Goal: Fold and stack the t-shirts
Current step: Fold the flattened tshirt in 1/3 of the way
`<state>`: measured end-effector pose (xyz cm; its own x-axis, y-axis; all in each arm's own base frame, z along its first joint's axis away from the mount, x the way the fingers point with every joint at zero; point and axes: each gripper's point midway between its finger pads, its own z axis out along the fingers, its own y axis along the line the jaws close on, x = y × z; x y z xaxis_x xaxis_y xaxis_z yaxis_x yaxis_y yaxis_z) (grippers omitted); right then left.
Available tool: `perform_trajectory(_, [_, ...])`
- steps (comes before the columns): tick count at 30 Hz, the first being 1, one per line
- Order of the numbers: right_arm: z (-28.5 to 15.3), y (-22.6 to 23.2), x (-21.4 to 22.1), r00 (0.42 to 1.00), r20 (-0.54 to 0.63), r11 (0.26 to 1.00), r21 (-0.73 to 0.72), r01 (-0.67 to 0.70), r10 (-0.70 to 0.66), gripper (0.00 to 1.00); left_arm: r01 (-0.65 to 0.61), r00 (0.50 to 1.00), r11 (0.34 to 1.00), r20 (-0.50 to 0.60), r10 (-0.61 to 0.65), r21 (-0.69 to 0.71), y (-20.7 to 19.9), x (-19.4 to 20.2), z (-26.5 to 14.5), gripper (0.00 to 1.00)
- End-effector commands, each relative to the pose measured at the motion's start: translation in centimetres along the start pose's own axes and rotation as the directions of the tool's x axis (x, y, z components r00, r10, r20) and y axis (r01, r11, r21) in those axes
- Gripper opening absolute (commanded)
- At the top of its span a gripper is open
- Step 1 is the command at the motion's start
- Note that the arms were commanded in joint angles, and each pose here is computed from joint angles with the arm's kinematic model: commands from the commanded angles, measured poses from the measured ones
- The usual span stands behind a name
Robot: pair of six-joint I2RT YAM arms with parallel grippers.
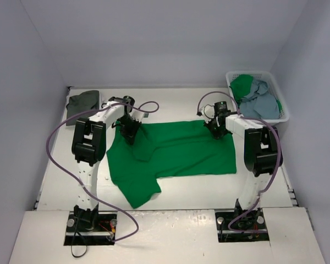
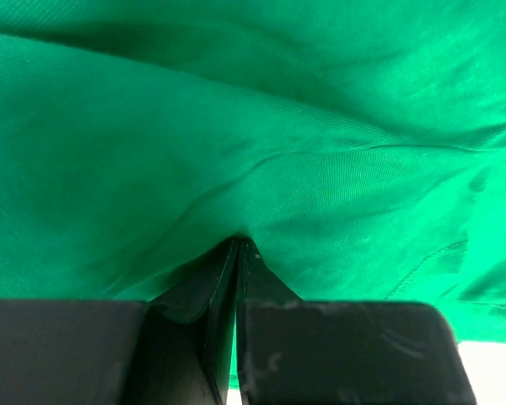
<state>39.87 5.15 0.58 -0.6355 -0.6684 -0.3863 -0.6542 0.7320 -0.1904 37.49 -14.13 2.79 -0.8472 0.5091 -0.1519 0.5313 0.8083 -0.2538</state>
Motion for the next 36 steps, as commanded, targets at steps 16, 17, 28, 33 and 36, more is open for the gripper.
perform_trajectory(16, [2.9, -2.4, -1.1, 0.994, 0.013, 0.994, -0.03, -0.107, 0.107, 0.15, 0.149, 0.963, 0.931, 0.264, -0.059, -0.334, 10.3, -8.5, -5.4, 0.26])
perform_trajectory(17, [2.4, -2.5, -1.4, 0.994, 0.029, 0.994, -0.03, -0.105, 0.106, 0.16, 0.149, 0.959, 0.931, 0.277, -0.054, -0.334, 10.1, -8.7, -5.9, 0.29])
perform_trajectory(28, [-8.4, -2.7, -5.9, 0.957, 0.274, 0.994, 0.027, -0.102, 0.091, 0.25, 0.103, 0.896, 0.964, 0.444, 0.018, -0.247, 3.0, -7.9, -16.9, 0.35])
perform_trajectory(33, [-10.9, -0.2, -5.0, 0.965, 0.262, 1.0, 0.002, -0.02, 0.019, 0.25, 0.009, 0.908, 0.979, 0.412, 0.079, -0.205, -0.6, -3.6, -17.3, 0.35])
perform_trajectory(36, [-10.8, 3.7, -2.4, 0.982, 0.177, 0.994, -0.074, 0.084, -0.07, 0.25, -0.077, 0.909, 0.978, 0.388, 0.15, -0.196, -2.9, -0.1, -16.4, 0.32])
